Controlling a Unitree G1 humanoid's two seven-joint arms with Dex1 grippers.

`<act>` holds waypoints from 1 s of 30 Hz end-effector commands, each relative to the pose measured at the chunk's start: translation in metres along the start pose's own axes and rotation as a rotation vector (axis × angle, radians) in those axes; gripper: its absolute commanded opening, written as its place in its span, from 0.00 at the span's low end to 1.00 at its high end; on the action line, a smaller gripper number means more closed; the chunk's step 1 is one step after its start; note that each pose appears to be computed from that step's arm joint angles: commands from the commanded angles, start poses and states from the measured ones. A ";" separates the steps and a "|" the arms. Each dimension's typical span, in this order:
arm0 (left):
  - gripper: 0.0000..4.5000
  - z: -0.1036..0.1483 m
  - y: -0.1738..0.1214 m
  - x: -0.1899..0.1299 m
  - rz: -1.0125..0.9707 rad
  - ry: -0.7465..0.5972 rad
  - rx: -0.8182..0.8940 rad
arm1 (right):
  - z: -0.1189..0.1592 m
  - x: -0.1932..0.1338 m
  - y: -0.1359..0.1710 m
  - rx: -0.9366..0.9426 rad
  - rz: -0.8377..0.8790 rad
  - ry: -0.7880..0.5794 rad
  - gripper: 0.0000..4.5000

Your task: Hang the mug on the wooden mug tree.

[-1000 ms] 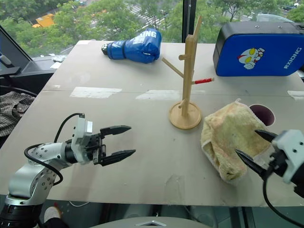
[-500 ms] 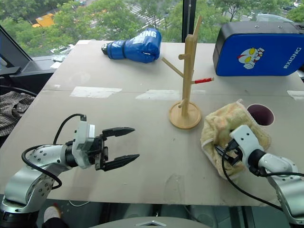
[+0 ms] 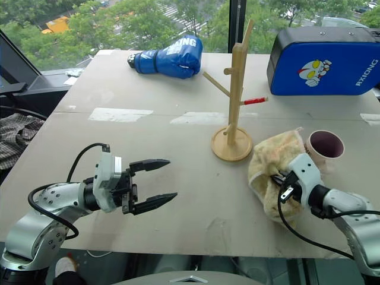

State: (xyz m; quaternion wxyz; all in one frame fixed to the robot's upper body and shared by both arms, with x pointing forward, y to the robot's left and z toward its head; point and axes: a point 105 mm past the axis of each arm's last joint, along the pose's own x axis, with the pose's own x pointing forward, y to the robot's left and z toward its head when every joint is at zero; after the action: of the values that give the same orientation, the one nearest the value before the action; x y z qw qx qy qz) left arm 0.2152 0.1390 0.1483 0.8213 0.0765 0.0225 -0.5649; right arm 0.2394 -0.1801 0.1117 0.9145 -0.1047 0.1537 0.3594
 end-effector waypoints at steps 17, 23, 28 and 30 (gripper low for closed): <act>1.00 0.014 -0.001 0.008 -0.046 -0.099 0.027 | 0.179 -0.188 -0.086 0.245 -0.211 -0.958 0.01; 1.00 0.024 -0.005 0.012 -0.061 -0.143 0.049 | 0.164 -0.212 -0.157 0.163 -0.643 -0.808 0.01; 1.00 0.039 -0.009 0.012 -0.088 -0.221 0.057 | 0.086 -0.183 -0.194 0.017 -0.841 -0.272 0.01; 1.00 0.045 -0.012 0.015 -0.113 -0.246 0.056 | 0.046 -0.171 -0.205 0.018 -0.881 -0.115 0.01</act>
State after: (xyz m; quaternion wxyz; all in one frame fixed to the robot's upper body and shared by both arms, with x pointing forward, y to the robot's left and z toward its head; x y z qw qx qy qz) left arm 0.2139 0.1197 0.1750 0.7957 0.0232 -0.0596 -0.6024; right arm 0.2679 -0.4127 0.2372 0.9945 -0.0894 0.0366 -0.0399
